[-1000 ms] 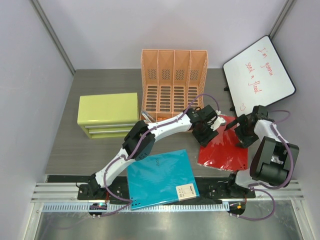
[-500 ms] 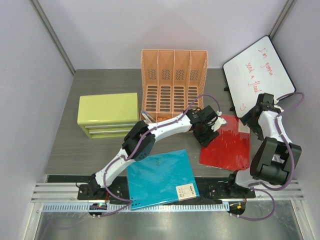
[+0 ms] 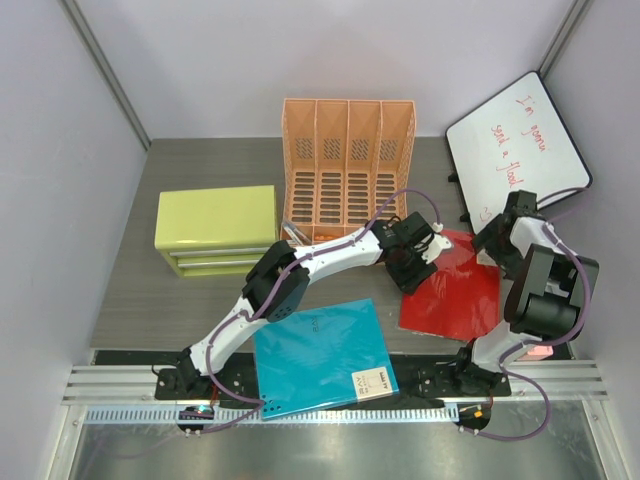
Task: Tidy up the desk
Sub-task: Pick up the folder from the corner of the board.
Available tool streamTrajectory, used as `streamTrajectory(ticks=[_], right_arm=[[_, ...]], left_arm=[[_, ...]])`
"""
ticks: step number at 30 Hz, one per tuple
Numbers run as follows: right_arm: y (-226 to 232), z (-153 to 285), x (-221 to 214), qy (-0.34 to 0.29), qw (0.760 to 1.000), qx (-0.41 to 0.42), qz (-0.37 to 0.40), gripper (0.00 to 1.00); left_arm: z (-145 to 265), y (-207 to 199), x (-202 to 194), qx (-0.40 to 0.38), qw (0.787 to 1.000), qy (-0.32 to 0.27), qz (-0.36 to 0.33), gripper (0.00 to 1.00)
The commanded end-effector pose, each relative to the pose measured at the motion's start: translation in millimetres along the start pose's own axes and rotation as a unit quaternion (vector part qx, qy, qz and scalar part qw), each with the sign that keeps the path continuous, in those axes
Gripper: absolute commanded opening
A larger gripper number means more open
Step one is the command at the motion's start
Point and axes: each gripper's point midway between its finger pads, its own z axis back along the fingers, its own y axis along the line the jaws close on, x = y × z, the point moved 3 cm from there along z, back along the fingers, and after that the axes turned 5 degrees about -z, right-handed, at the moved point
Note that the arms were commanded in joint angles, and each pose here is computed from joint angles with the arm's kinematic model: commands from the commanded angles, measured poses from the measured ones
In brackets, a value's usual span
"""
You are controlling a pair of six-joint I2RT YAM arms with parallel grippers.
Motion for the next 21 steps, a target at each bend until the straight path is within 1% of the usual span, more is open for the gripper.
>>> streamTrajectory(ticks=[1,7,11,13,14,15,16,19,20,21], right_arm=[[8.8,-9.0,2.8,-0.009,1.0,0.028,0.005,1.0],[4.3,-21.6,-15.5,0.016,0.999,0.036,-0.004,1.0],[9.5,-18.3,-23.7,0.035,0.997,0.068,-0.019,1.0],[12.0,-13.9,-25.6,0.041,0.995,0.09,-0.032,0.97],[15.4,-11.3,-27.4,0.048,0.992,0.106,-0.038,0.93],[15.8,-7.7,-28.1,0.049,0.991,0.117,-0.047,0.9],[19.2,-4.9,-30.2,0.054,0.989,0.132,-0.048,0.85],[25.6,6.3,-35.5,0.063,0.982,0.169,-0.057,0.77],[25.9,7.6,-40.1,0.07,0.98,0.175,-0.06,0.71],[28.4,12.9,-40.1,0.068,0.978,0.19,-0.062,0.69]], left_arm=[[10.1,-11.5,5.2,-0.013,1.0,-0.006,-0.013,0.5],[14.5,-10.5,7.9,-0.009,1.0,-0.01,-0.013,0.5],[16.5,-9.9,8.6,-0.005,1.0,-0.011,-0.014,0.5],[18.4,-9.4,10.3,-0.001,1.0,-0.013,-0.014,0.5],[17.5,-9.8,10.2,-0.001,1.0,-0.013,-0.015,0.5],[18.6,-9.0,10.8,0.0,1.0,-0.014,-0.015,0.5],[19.4,-10.0,11.2,0.0,1.0,-0.015,-0.015,0.5],[20.3,-9.4,11.4,0.001,1.0,-0.015,-0.015,0.49],[19.6,-10.2,10.3,0.0,1.0,-0.013,-0.015,0.49],[20.4,-10.4,10.1,0.0,1.0,-0.013,-0.015,0.49]])
